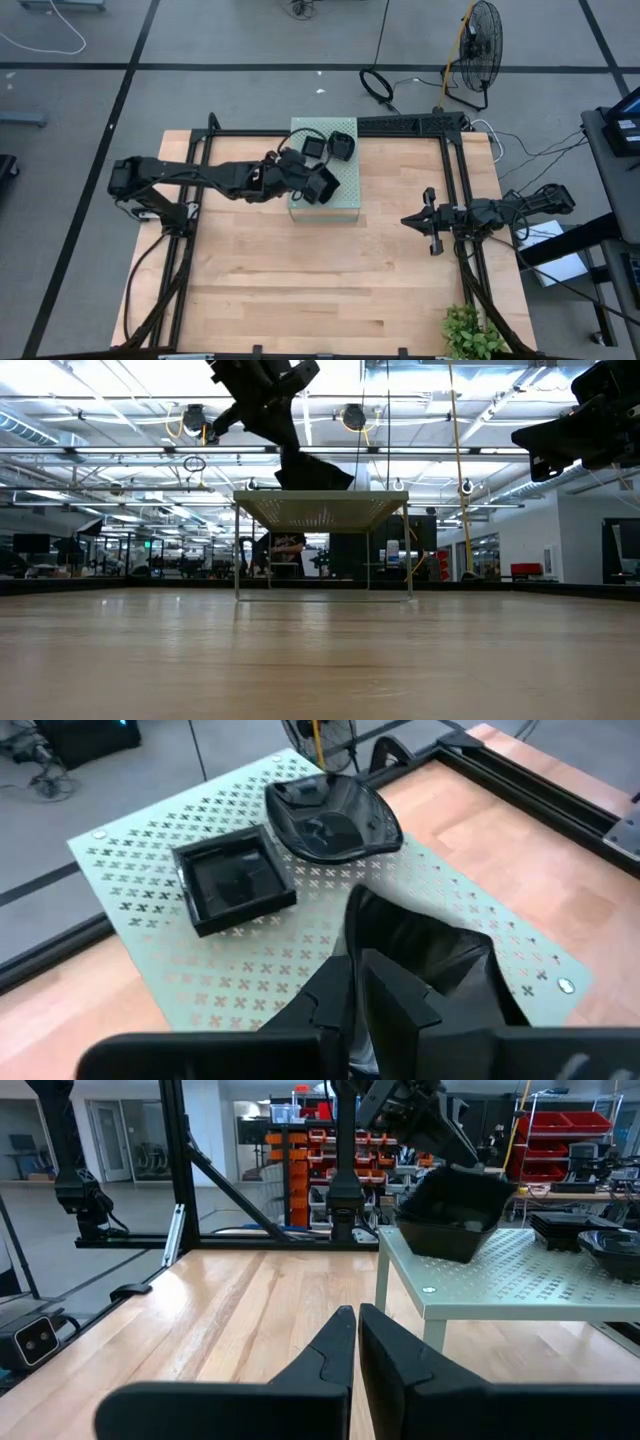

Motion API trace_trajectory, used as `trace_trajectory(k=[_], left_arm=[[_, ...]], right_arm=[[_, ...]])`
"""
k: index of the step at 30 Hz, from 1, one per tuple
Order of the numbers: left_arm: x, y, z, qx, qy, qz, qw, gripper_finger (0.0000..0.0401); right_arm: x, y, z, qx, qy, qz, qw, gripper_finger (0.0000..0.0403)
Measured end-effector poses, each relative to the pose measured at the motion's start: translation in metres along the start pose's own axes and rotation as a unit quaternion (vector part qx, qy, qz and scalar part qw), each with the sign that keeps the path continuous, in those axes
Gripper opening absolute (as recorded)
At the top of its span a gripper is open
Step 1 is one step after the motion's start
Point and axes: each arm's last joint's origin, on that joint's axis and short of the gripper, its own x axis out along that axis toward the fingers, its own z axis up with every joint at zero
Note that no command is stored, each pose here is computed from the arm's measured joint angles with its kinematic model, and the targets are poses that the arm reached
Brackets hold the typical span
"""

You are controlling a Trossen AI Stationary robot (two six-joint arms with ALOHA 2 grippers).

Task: Pick & Place Mini shaped plates
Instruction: Stack the black distorted square plate on top of the other distorted square plates on the shelf, then return to Home Position

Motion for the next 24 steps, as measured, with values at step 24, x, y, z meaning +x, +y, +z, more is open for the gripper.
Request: trace_trajectory(k=[24], left_arm=[[-0.124, 0.031, 0.043, 0.026, -0.004, -0.413, 0.91, 0.0033]], right_arm=[[0.0, 0.0, 0.0, 0.0, 0.001, 0.0, 1.0, 0.0007]])
